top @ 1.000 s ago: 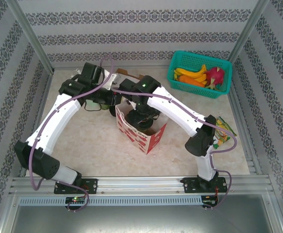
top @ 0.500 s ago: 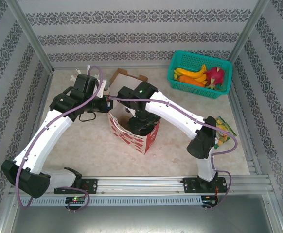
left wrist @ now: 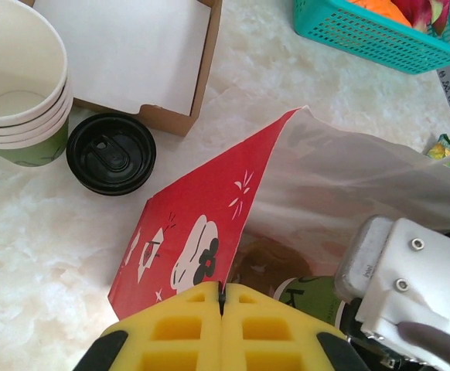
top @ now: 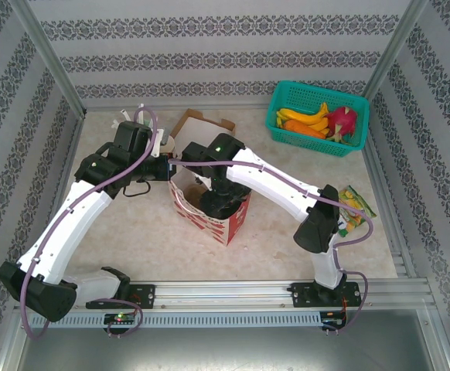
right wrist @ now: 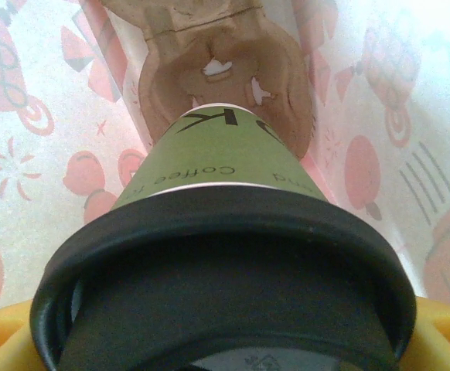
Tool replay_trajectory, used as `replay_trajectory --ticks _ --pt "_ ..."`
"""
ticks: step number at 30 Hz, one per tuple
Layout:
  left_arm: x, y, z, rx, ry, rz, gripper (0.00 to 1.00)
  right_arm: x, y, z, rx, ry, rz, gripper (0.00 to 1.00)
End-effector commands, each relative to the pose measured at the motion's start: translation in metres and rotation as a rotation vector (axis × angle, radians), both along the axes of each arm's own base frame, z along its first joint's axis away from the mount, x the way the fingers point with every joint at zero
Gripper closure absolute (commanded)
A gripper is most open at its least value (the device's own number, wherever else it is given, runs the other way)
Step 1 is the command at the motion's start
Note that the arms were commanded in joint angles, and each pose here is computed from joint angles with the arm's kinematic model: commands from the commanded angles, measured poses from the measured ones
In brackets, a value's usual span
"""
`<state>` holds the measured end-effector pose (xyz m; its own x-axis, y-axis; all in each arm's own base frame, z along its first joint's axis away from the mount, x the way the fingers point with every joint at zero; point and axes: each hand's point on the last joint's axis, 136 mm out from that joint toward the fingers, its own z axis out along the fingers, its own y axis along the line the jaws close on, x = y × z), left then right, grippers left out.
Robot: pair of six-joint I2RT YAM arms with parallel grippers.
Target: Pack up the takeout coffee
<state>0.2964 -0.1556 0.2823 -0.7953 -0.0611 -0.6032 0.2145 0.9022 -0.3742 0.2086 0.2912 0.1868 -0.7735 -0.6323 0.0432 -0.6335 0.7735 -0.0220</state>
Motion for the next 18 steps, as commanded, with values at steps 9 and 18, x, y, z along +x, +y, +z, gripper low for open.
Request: replay_trajectory --ticks 9,18 --pt "0.008 0.002 0.003 -0.008 -0.046 0.041 1.0 -0.029 -0.036 -0.009 -0.205 0.139 0.045 0.47" --pt "0.011 0.005 0.008 -0.006 -0.074 0.059 1.0 -0.027 -0.032 -0.009 -0.201 0.135 0.044 0.47"
